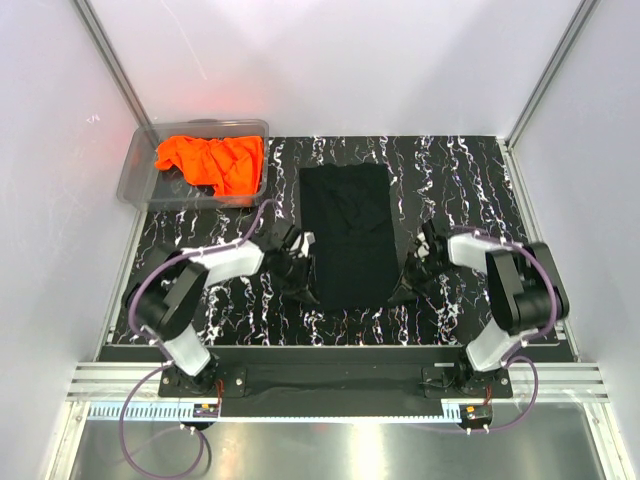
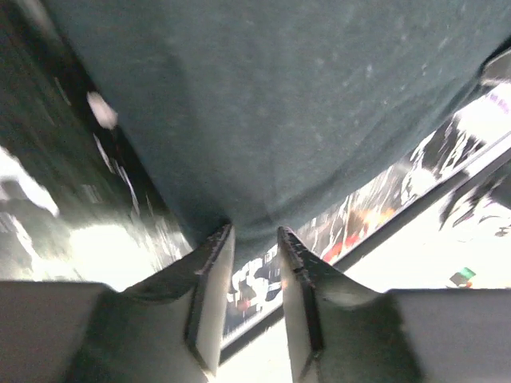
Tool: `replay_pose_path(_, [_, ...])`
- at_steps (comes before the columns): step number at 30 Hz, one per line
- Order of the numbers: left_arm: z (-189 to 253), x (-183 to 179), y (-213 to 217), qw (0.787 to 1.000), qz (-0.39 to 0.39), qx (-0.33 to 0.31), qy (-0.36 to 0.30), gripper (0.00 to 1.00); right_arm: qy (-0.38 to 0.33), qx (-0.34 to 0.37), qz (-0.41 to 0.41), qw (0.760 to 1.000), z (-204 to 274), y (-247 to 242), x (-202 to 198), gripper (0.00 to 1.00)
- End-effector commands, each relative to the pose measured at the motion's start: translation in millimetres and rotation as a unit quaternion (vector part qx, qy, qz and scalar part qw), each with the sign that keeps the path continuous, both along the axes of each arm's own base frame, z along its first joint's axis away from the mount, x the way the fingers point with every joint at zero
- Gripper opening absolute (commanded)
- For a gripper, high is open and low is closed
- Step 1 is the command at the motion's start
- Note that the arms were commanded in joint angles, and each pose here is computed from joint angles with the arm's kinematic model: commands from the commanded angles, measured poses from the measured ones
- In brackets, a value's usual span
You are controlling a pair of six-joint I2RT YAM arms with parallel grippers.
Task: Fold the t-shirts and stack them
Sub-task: Fold the tshirt
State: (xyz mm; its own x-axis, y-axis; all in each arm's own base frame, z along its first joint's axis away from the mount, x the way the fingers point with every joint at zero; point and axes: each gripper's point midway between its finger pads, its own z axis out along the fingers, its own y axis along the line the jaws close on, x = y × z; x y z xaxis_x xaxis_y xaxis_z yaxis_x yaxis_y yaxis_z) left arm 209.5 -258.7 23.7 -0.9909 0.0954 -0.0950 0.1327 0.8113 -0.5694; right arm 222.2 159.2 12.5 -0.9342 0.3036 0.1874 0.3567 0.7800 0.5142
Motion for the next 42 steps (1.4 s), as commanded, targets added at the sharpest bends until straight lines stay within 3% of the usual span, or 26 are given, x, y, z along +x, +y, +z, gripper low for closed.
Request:
replay_pose_path(1, [0,-16,21,0.998,0.018,0.06,-0.006,0.38,-0.033,-0.016,0.007,0.999,11,-9,-12,0.09])
replay_pose_path(9, [55,-14,-18,0.999,0.013,-0.011,-0.031,0.41,-0.048,0.036,0.024,0.998,40,13,-16,0.14])
replay_pose_path(16, [31,-24,-31,1.0,-0.001,-0.019,-0.004,0.4,-0.039,0.065,0.091,0.993,41,79,-14,0.13])
replay_pose_path(24, [-2,-27,-20,1.0,-0.011,0.022,0.01,0.38,-0.015,0.07,0.143,0.987,22,122,-17,0.12])
replay_pose_path(33, [-34,-48,6,0.997,-0.002,0.062,0.041,0.38,-0.003,0.044,0.149,0.988,-2,107,-32,0.11])
replay_pose_path(42, [-43,-58,17,0.997,0.014,0.068,0.042,0.37,-0.004,0.021,0.104,0.994,-4,65,-45,0.12])
